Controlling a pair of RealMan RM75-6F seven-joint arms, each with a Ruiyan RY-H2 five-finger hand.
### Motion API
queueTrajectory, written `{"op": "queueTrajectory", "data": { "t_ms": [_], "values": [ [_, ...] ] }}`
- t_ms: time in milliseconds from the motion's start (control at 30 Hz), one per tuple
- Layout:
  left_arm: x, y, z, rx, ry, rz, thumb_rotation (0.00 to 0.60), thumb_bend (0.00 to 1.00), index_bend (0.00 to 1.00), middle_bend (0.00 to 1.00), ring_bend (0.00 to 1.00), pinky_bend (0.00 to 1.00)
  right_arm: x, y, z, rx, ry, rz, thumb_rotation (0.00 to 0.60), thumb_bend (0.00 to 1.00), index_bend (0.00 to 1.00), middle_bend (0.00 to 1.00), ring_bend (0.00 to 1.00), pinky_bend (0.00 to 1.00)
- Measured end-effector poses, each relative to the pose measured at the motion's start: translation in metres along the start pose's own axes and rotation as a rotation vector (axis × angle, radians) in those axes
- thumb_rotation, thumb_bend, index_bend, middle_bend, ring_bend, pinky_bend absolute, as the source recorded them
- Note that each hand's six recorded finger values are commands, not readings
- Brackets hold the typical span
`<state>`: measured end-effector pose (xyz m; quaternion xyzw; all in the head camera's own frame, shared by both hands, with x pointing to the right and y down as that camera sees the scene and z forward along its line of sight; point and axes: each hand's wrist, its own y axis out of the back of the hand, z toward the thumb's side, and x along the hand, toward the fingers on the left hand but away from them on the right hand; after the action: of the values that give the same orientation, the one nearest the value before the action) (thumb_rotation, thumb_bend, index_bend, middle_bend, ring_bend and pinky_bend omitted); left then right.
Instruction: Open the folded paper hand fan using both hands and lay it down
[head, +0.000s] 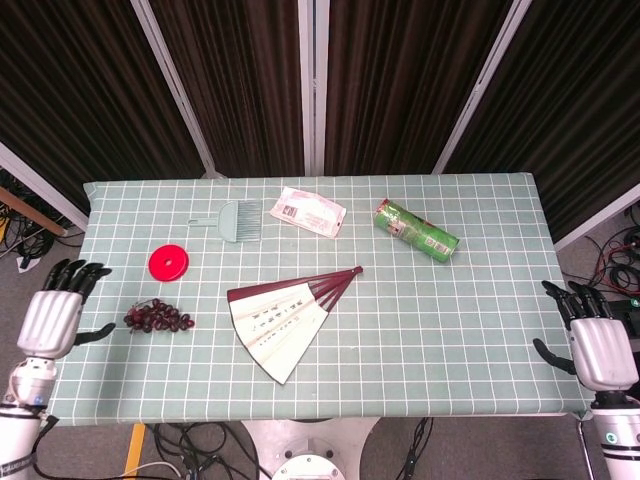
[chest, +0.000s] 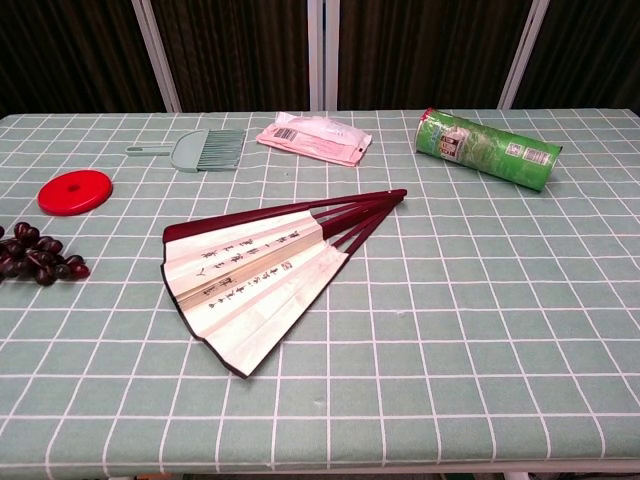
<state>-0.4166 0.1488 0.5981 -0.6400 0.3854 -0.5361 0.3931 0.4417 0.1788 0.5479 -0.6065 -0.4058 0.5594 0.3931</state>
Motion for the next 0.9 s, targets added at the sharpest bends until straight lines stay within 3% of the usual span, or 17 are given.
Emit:
{"op": "queueTrajectory", "data": {
  "t_ms": [200,400,633,900],
  "values": [
    [0.055,-0.005,0.045,-0.058,-0.161,-0.091,0.600,0.17,0.30,0.24,0.17,0.23,-0.008,0.002,0.014,0.004,0.059,0.021,0.600,0.13,0.12,0.25,0.10,0.11],
    [0.113,-0.030,0.100,-0.097,-0.267,-0.223,0.600,0.22,0.31,0.29,0.23,0.28,-0.012,0.002,0.023,0.011,0.094,0.029,0.600,0.13,0.12,0.25,0.10,0.11],
    [0.164,-0.076,0.146,-0.102,-0.262,-0.349,0.600,0.23,0.31,0.31,0.27,0.32,-0.015,0.002,0.020,0.020,0.086,0.033,0.600,0.13,0.12,0.25,0.10,0.11],
    [0.186,-0.109,0.184,-0.056,-0.259,-0.424,0.600,0.24,0.31,0.32,0.29,0.36,-0.016,0.000,0.018,0.021,0.077,0.039,0.600,0.14,0.12,0.25,0.10,0.11]
  ]
}}
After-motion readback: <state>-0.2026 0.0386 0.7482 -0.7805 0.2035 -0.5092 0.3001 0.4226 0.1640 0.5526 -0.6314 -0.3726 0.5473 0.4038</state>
